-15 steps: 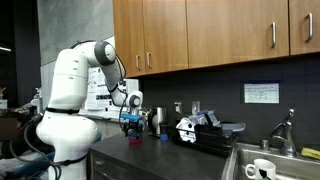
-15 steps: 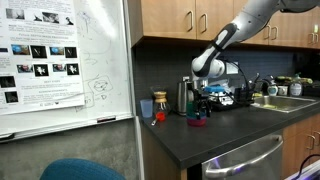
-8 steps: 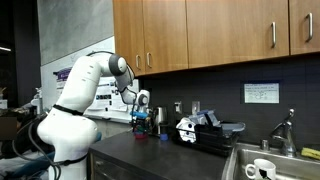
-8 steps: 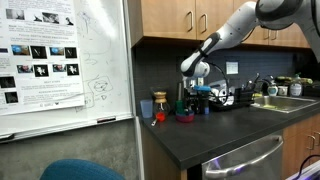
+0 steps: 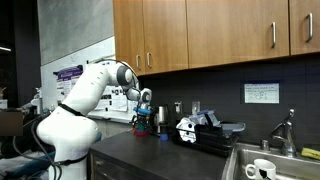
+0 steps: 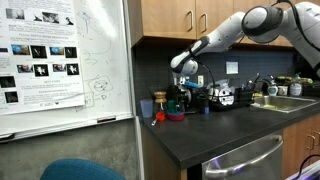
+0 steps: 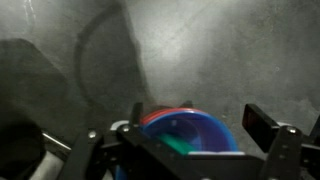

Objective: Push the red bowl away from you

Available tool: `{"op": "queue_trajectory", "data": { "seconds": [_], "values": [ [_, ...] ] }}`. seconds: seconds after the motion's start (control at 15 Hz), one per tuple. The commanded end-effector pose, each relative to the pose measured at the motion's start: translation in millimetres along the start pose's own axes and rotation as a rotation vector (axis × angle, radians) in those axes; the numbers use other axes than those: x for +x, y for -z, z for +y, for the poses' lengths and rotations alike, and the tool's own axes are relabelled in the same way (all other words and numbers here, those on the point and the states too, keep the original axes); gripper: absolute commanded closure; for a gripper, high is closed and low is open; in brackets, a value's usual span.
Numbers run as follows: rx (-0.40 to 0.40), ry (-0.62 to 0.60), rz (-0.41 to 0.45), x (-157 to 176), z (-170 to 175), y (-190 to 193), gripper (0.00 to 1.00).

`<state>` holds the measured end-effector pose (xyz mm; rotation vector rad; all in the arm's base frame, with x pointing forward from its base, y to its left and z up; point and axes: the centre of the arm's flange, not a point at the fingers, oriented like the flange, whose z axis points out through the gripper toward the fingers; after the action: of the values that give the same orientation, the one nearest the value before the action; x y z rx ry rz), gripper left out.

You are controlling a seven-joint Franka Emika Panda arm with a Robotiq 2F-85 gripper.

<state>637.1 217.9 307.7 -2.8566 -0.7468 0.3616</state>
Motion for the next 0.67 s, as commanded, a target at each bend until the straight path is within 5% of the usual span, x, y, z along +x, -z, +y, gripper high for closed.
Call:
{"op": "queue_trajectory", "data": {
  "seconds": [0.0,0.6],
  "values": [
    [0.007,0.035,-0.026,28.4,3.9,4.4,0.0],
    [0.051,-0.016,-0.036,-20.2,-21.1,-1.5,0.0]
  ]
}}
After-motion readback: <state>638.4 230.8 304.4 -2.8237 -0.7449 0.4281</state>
